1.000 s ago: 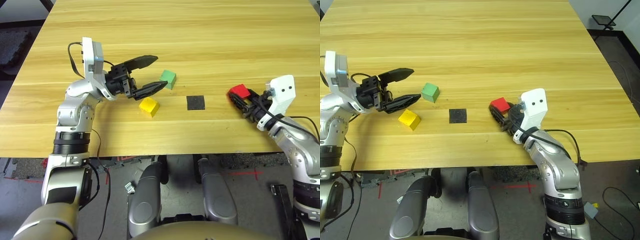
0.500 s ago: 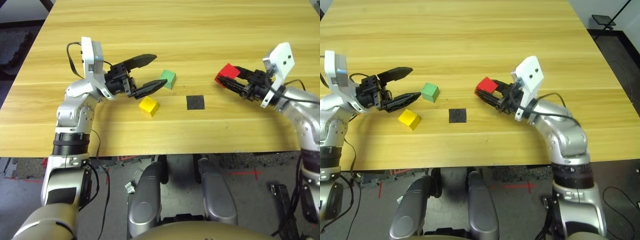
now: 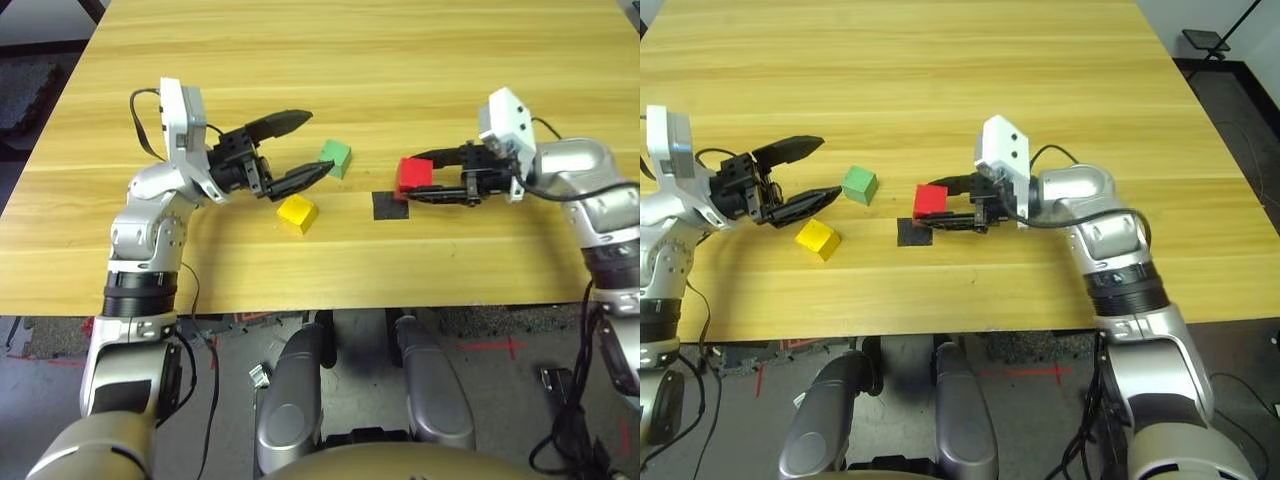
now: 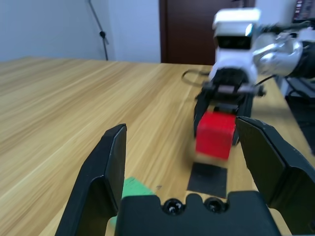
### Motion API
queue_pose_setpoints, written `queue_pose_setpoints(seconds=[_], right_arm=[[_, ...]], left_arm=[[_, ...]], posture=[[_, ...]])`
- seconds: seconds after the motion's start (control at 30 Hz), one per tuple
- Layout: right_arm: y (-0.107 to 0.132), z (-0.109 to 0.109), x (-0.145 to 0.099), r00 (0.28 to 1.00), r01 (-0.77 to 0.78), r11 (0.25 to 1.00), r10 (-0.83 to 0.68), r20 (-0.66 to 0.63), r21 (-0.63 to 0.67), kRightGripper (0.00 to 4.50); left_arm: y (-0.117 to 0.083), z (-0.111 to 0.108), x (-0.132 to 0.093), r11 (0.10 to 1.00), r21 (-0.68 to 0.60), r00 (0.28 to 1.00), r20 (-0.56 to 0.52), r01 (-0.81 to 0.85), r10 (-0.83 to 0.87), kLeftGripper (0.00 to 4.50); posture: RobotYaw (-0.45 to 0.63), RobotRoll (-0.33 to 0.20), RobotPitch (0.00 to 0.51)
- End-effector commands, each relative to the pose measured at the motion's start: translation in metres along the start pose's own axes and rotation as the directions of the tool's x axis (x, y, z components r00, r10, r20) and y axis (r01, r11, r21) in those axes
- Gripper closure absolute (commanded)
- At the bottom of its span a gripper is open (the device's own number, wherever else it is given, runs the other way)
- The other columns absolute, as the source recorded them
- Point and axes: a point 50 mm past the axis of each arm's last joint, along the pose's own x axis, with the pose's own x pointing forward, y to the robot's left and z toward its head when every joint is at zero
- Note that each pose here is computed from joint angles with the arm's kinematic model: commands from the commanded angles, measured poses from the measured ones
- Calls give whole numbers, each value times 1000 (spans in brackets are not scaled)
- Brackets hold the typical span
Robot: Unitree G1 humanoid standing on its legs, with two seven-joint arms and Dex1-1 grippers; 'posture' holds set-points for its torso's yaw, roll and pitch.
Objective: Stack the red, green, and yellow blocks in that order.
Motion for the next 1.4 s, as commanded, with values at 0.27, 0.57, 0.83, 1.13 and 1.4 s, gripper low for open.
queue_pose_setpoints(seconds=[0.27,0.57,0.83,1.13,1.4], right_arm=[[3,-14,12,1000,-27,1000,27,10,-9,2384],[0,-25,13,1000,-9,1000,9,2,-4,2384],[-9,-33,11,1000,27,1000,-27,-4,11,2384],[-6,-35,18,1000,6,1000,-7,17,14,2384],[-5,-38,17,1000,5,1000,-5,10,13,2384]], left_arm=[[-7,3,-6,999,-8,999,-35,33,-33,0],[-7,4,-3,999,-7,999,-33,34,-35,0],[-7,1,3,999,-10,999,-27,38,-38,0],[-8,2,6,999,-9,999,-20,35,-35,0],[-6,3,5,1000,-7,999,-19,30,-30,0]], posture=[[382,63,290],[384,70,288],[382,73,287],[394,79,289],[388,75,289]])
